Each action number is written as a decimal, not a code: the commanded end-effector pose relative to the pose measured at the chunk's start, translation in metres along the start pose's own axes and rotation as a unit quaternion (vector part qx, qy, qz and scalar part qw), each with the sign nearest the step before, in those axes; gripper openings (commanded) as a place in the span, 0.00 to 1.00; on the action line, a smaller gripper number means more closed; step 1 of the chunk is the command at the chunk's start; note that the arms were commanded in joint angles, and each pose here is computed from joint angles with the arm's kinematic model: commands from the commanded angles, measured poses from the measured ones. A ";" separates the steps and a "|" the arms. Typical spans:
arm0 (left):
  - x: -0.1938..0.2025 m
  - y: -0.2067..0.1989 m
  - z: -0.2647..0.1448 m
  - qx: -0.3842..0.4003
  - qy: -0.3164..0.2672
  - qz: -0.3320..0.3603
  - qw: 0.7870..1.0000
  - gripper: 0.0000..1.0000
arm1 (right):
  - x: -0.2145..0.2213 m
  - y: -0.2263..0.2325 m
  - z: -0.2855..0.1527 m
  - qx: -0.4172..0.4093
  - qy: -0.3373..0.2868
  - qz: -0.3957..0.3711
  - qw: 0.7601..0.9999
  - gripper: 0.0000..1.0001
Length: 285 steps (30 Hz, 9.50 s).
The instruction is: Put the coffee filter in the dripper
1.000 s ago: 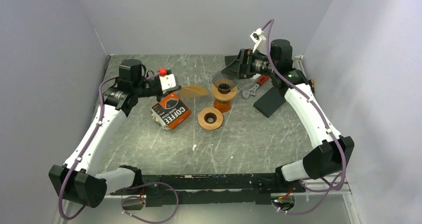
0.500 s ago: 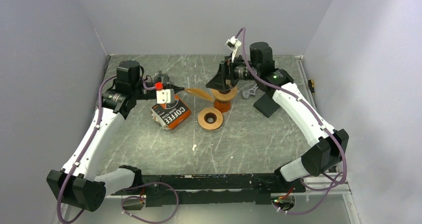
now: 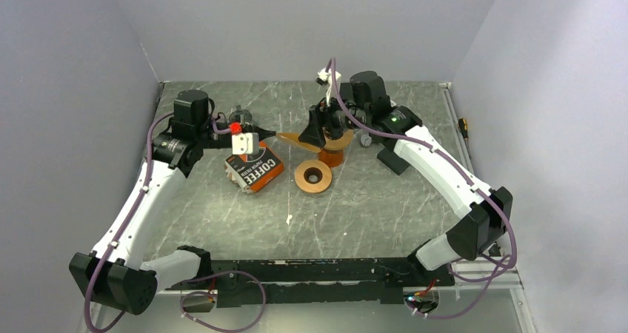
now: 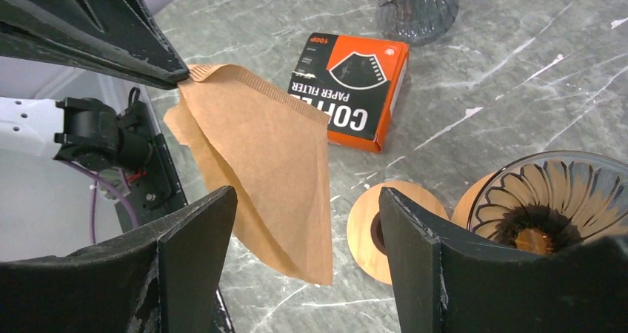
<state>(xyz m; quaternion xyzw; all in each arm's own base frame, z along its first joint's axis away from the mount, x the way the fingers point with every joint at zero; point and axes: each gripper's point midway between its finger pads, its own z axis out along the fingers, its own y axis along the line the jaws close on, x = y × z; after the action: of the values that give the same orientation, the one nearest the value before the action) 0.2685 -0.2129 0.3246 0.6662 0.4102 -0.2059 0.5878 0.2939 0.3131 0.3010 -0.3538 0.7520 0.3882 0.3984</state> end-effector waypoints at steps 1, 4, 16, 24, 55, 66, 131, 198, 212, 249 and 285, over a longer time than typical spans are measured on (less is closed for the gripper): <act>-0.019 -0.001 -0.002 0.001 -0.029 0.013 0.999 0.00 | -0.015 -0.004 -0.001 0.028 -0.014 -0.032 0.999 0.73; -0.021 -0.001 -0.002 0.001 -0.033 0.015 0.999 0.00 | -0.014 -0.005 0.001 0.030 -0.012 -0.032 0.999 0.68; -0.016 0.001 0.001 -0.005 -0.031 0.002 1.000 0.00 | -0.019 0.011 0.004 -0.002 -0.022 -0.045 0.999 0.22; 0.002 0.021 -0.001 -0.072 0.004 -0.025 0.997 0.99 | -0.025 0.002 -0.001 0.035 -0.037 -0.032 0.998 0.00; 0.083 0.051 0.041 -0.195 0.078 -0.684 0.699 0.99 | -0.051 -0.084 -0.082 0.156 -0.120 0.143 0.970 0.00; 0.053 0.079 0.078 -0.211 0.040 -0.719 0.661 0.99 | -0.033 -0.108 -0.090 0.231 -0.098 0.140 0.958 0.00; 0.064 0.077 0.143 -0.285 0.184 -0.626 0.702 0.36 | -0.023 -0.111 -0.069 0.337 -0.071 0.121 0.931 0.00; 0.081 0.066 0.175 -0.205 0.220 -0.621 0.724 0.25 | 0.017 -0.154 -0.034 0.373 0.023 0.106 0.921 0.57; 0.084 0.079 0.158 -0.239 0.238 -0.588 0.735 0.73 | 0.017 -0.158 -0.032 0.378 0.038 0.111 0.918 0.64; 0.121 0.058 0.157 -0.207 0.249 -0.635 0.702 0.75 | 0.036 -0.172 -0.005 0.298 0.063 0.175 0.936 0.61; 0.164 0.039 0.162 -0.215 0.306 -0.619 0.690 0.63 | 0.078 -0.194 -0.010 0.311 0.091 0.205 0.924 0.31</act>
<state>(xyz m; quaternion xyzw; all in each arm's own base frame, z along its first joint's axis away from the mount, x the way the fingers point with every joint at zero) 0.4229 -0.3223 0.1847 0.1404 0.9210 -0.2300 0.2814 0.4155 0.2064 0.1760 -0.0896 0.9265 0.1783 0.3192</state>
